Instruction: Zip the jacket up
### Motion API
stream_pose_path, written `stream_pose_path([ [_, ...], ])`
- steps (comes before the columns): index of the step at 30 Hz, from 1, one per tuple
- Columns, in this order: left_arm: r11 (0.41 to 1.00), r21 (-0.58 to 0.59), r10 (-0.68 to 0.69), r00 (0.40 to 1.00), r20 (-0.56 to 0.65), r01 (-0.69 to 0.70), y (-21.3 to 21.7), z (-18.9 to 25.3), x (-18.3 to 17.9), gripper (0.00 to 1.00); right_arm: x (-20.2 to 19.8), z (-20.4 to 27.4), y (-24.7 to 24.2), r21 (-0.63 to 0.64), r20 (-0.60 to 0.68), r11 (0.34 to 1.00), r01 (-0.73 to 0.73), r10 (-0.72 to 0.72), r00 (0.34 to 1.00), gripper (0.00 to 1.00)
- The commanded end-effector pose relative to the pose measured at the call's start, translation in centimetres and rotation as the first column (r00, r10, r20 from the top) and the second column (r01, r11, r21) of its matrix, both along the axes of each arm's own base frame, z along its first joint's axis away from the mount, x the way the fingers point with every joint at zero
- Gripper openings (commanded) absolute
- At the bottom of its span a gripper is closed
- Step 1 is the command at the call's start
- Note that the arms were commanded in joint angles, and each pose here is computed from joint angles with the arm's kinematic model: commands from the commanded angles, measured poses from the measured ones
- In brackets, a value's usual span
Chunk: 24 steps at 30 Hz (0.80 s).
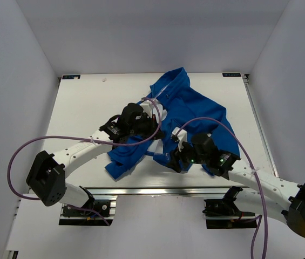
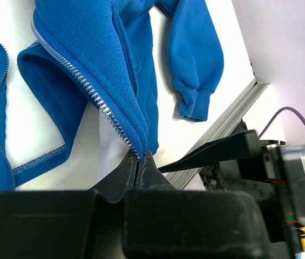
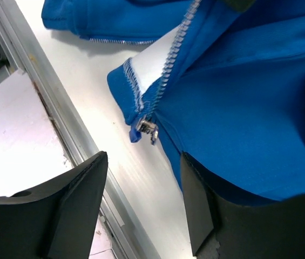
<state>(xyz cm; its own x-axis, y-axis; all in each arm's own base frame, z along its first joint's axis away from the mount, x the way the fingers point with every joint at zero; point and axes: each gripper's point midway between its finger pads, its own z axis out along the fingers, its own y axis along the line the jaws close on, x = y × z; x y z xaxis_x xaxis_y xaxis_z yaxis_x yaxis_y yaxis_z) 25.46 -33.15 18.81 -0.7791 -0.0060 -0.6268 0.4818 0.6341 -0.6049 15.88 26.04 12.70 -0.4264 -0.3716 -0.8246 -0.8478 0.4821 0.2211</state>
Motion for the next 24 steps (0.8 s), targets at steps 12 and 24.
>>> stream_pose_path([
  [12,0.994,-0.105,-0.014,0.997,0.078,0.022,-0.5,4.8,0.0,0.0,2.3,0.8,2.2,0.109,0.146,0.994,0.008,-0.024,0.989,0.45],
  [24,0.993,-0.099,0.081,0.992,0.098,-0.071,0.3,4.6,1.2,0.0,1.3,-0.3,0.9,0.119,0.133,0.993,0.028,-0.044,0.99,0.0],
])
